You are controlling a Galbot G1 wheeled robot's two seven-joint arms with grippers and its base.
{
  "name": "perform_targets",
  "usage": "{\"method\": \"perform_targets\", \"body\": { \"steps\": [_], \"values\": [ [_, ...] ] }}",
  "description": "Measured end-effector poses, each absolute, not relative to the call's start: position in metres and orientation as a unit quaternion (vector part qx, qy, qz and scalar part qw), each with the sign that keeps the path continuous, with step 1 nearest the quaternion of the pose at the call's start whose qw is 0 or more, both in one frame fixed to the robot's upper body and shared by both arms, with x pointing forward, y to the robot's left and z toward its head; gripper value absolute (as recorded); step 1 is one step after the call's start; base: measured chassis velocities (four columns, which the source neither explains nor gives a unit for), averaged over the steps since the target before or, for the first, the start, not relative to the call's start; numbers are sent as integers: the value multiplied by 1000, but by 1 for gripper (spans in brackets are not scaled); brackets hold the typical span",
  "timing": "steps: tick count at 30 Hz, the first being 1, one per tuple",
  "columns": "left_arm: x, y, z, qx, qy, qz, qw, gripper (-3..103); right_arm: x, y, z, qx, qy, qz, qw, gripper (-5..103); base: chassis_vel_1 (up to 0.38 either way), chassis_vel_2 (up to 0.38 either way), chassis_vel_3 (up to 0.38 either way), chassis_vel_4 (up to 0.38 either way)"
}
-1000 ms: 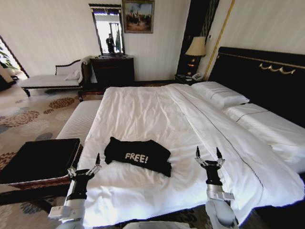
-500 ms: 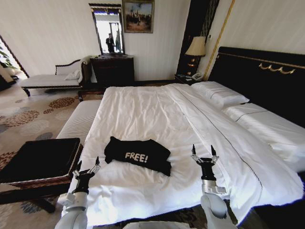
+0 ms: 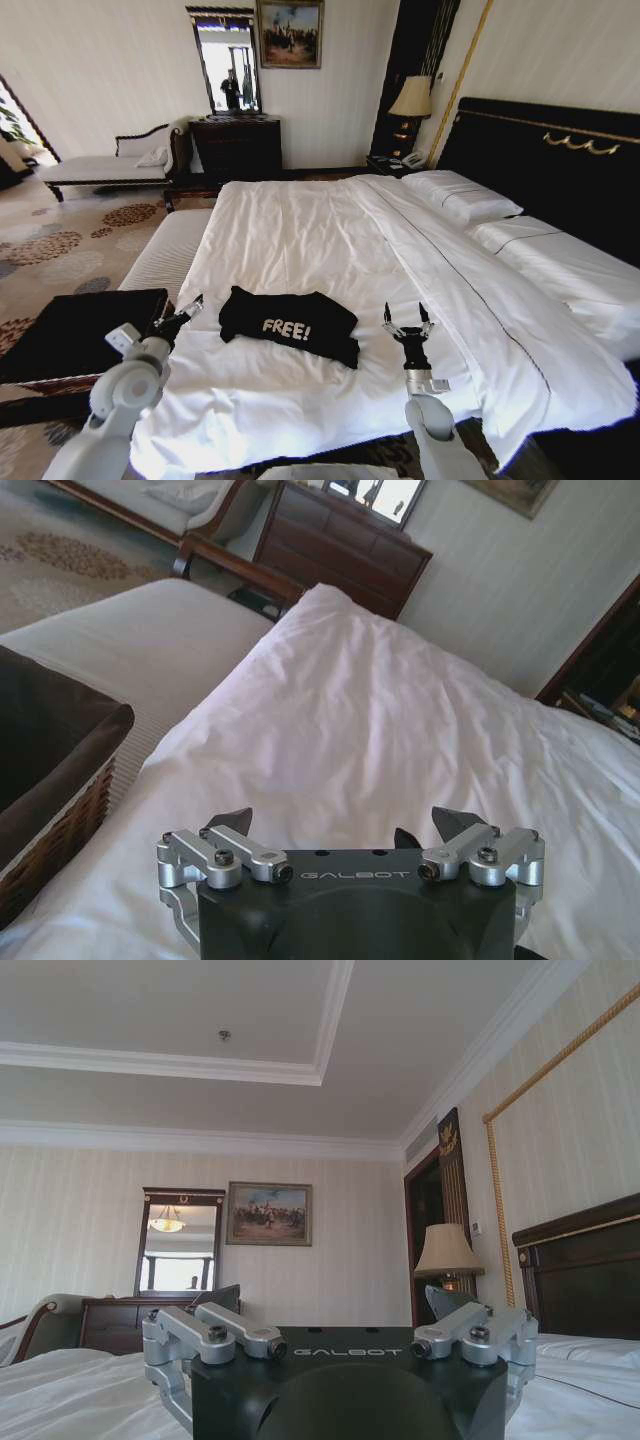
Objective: Fold the clothes on the bed and place them into the basket.
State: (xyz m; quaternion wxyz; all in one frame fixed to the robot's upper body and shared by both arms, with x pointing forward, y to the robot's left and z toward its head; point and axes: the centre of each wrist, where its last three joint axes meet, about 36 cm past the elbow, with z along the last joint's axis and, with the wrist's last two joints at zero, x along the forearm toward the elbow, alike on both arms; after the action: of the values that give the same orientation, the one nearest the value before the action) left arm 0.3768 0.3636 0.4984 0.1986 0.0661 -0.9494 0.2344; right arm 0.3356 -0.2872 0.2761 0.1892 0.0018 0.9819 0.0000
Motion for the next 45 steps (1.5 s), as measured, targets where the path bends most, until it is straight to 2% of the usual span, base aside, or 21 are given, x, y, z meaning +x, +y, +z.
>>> {"method": "perform_targets", "body": {
  "steps": [4,6,10,12,17,21,26,38,39,41,45],
  "values": [
    [411,374,507,43,-938,245,240,100,335,-288,272,2,983,-2,186,100,0,0,0,0],
    [439,380,512,15,-922,253,292,100,336,-287,269,0,983,-4,183,100,0,0,0,0],
    [465,382,517,5,-904,267,334,100,337,-286,267,-1,983,-5,181,100,0,0,0,0],
    [497,385,521,6,-890,285,357,100,337,-285,264,-2,984,-5,178,100,0,0,0,0],
    [539,387,526,17,-884,288,368,100,336,-282,262,-1,984,-5,175,100,0,0,0,0],
    [555,379,520,16,-879,293,376,100,335,-284,261,2,985,-6,174,100,0,0,0,0],
    [559,363,507,9,-870,300,390,100,337,-289,259,6,985,-9,172,100,0,0,0,0],
    [557,355,494,4,-865,308,396,101,339,-285,253,4,986,-9,166,100,0,0,0,0],
    [557,354,491,4,-865,309,396,93,340,-283,253,2,986,-9,167,100,0,0,0,0],
    [556,354,489,4,-864,310,396,93,340,-283,253,2,986,-9,167,100,0,0,0,0],
    [555,355,483,2,-865,312,394,72,341,-282,253,1,986,-9,167,100,0,0,0,0]
  ]
}}
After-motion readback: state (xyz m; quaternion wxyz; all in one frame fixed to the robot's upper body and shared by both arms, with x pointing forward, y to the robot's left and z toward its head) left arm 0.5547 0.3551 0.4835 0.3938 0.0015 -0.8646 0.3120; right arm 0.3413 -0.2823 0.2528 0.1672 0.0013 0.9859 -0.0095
